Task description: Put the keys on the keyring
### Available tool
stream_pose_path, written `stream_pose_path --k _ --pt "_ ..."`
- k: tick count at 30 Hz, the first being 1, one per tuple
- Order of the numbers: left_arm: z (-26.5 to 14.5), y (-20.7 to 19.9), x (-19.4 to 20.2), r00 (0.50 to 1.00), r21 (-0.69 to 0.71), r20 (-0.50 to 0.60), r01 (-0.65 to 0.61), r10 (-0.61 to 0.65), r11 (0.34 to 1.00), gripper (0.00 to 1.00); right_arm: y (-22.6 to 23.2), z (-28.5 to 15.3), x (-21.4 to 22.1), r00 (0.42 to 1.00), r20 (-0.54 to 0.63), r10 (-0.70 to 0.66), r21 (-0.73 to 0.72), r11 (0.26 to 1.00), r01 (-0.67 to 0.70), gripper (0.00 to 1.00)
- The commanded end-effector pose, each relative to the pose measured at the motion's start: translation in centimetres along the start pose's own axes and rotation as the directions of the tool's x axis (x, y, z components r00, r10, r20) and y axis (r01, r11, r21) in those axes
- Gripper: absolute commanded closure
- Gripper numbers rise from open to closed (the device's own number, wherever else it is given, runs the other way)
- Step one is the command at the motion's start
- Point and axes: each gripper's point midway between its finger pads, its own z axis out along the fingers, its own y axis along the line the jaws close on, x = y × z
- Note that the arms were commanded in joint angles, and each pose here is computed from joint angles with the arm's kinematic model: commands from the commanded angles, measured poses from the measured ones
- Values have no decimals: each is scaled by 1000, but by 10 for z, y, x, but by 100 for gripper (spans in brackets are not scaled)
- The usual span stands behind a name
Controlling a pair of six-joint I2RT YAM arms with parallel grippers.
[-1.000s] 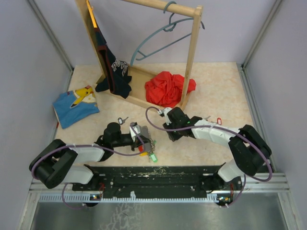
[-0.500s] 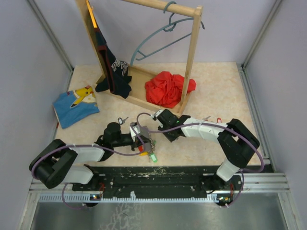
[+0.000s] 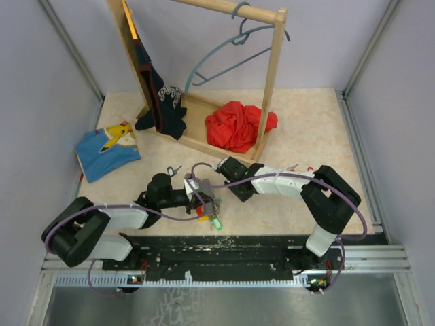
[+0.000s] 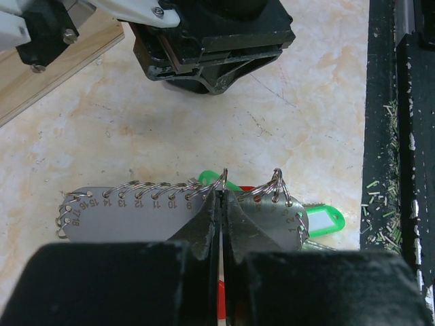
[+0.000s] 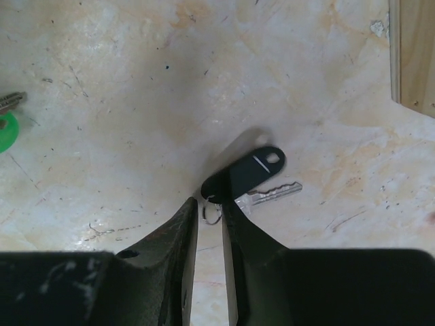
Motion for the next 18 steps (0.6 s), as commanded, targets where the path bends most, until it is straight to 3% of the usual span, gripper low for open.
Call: stream_pose_path --k 1,18 --pt "4 3 -14 999 15 37 -34 33 999 100 -2 -4 -17 999 31 -12 27 1000 11 80" --pt "3 3 -15 999 14 37 -36 35 999 100 -8 -9 -15 1000 17 -17 54 998 16 90"
